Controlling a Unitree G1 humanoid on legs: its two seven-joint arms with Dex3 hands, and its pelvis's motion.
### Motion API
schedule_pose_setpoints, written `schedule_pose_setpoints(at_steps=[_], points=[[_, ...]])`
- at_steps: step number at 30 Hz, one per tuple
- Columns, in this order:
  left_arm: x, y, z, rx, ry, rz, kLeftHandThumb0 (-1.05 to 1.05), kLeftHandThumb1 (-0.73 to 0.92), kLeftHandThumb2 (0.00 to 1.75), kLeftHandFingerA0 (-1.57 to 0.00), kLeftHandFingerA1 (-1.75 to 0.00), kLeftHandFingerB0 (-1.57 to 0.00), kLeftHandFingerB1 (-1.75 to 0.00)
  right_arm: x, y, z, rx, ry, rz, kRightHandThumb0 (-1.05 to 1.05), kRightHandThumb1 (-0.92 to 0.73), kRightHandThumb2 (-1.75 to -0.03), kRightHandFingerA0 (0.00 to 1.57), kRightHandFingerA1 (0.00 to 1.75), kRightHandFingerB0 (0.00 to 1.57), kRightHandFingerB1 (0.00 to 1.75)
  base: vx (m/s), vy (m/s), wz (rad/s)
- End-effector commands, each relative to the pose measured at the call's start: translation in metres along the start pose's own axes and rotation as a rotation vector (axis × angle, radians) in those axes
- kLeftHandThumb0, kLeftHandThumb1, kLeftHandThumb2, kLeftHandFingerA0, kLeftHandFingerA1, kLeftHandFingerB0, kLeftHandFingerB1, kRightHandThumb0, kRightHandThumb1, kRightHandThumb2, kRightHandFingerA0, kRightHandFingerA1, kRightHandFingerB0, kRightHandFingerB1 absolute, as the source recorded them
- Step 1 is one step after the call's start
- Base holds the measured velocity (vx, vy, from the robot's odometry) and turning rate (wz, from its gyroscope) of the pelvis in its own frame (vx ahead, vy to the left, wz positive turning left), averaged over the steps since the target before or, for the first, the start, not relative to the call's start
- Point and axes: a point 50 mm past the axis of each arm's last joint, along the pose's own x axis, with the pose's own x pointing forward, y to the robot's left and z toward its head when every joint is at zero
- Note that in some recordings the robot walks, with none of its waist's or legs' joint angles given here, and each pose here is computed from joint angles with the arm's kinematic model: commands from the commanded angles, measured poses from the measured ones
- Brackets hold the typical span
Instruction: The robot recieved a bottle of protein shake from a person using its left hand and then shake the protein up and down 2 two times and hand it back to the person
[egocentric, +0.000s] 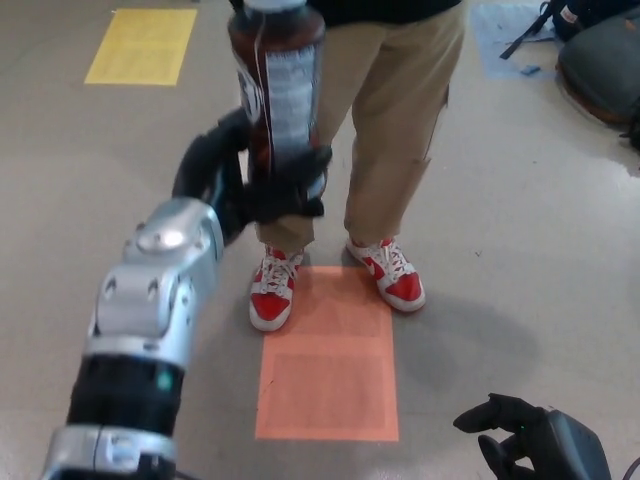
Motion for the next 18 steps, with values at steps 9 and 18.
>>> schedule_pose_setpoints(at_steps=[9,18], points=[[0.020,0.022,0.032,-0.096,-0.028,0.086,-0.18,0.83,0.70,-0.85,-1.66,-0.54,-1.20,0.004,-0.004,0.000,-0.007,-0.010,0.002,-0.14,-0.67,-0.74,1.07,0.59,0.91,0.64,0.00,0.000,0.00],[0.016,0.016,0.007,-0.107,-0.002,0.067,-0.17,0.81,0.72,-0.86,-1.63,-0.63,-1.23,-0.008,0.000,-0.005,0.000,-0.002,0.020,-0.16,-0.67,-0.75,1.07,0.60,0.91,0.67,0.00,0.000,0.00]])
